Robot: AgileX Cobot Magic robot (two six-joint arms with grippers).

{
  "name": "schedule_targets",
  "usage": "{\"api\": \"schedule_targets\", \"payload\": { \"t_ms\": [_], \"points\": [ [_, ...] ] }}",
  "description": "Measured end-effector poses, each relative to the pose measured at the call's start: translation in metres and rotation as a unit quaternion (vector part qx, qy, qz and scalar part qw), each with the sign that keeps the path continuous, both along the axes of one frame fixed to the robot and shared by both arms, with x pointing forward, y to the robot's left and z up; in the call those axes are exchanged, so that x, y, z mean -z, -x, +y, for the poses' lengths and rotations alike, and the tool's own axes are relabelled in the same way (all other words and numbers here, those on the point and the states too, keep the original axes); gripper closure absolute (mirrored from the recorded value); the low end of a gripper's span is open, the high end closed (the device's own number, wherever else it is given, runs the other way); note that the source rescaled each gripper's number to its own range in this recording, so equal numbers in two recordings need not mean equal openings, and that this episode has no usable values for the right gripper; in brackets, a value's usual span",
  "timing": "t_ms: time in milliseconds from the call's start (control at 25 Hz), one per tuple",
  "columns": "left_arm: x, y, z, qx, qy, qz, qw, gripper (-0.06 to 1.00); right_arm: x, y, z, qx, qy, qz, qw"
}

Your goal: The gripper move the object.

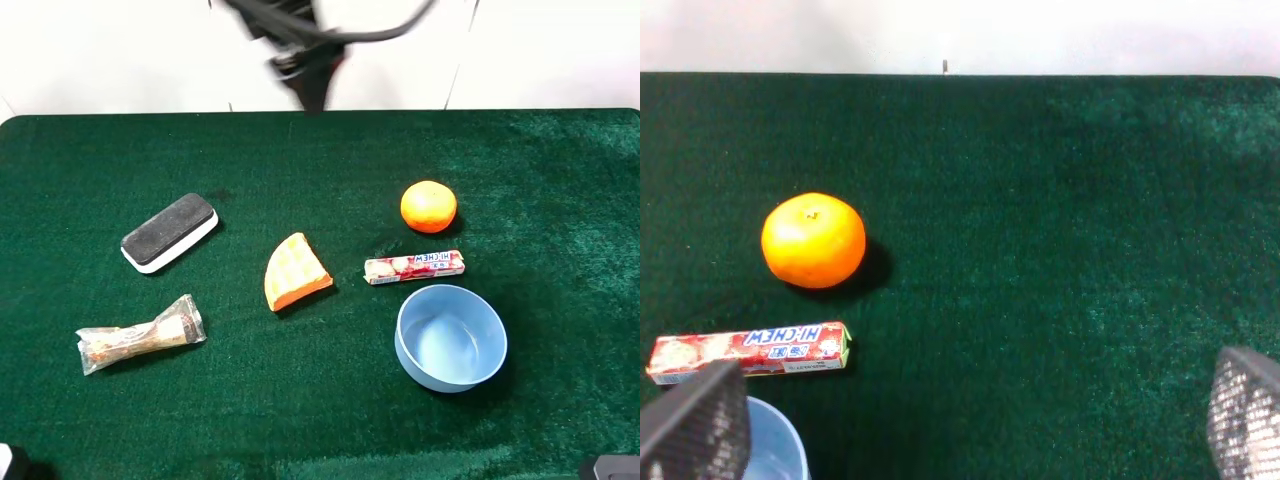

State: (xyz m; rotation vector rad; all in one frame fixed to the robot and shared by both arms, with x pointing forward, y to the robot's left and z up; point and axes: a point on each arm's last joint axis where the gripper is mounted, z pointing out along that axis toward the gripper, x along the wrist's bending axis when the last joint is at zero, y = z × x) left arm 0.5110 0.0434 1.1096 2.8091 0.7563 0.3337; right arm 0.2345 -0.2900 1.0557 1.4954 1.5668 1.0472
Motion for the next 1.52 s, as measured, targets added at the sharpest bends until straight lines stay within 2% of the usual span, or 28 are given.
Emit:
{"api": "schedule_targets", "payload": {
  "t_ms": [240, 440, 800, 1080, 1240, 1400, 1520],
  "points": [
    [0.014, 0.037, 0.072, -0.048, -0.035, 0.040, 0.997, -0.06, 0.000, 0.000, 0.000, 0.000, 0.000, 0.000, 1.000],
    [0.022, 0.078, 0.128, -0.094, -0.040, 0.053, 0.993, -0.06, 0.000, 0.000, 0.000, 0.000, 0.000, 0.000, 1.000],
    [0.046, 0.147, 0.187, -0.125, -0.032, 0.052, 0.990, -0.06, 0.000, 0.000, 0.000, 0.000, 0.000, 0.000, 1.000],
    [0.076, 0.182, 0.209, -0.171, 0.020, 0.078, 0.982, -0.06, 0.000, 0.000, 0.000, 0.000, 0.000, 0.000, 1.000],
    [0.090, 0.199, 0.218, -0.210, 0.072, 0.073, 0.972, -0.06, 0.000, 0.000, 0.000, 0.000, 0.000, 0.000, 1.000],
    [0.082, 0.211, 0.226, -0.232, 0.117, 0.021, 0.965, -0.06, 0.000, 0.000, 0.000, 0.000, -0.001, 0.000, 1.000],
    [0.075, 0.225, 0.233, -0.251, 0.150, -0.029, 0.956, -0.06, 0.000, 0.000, 0.000, 0.000, -0.001, 0.000, 1.000]
  ]
}}
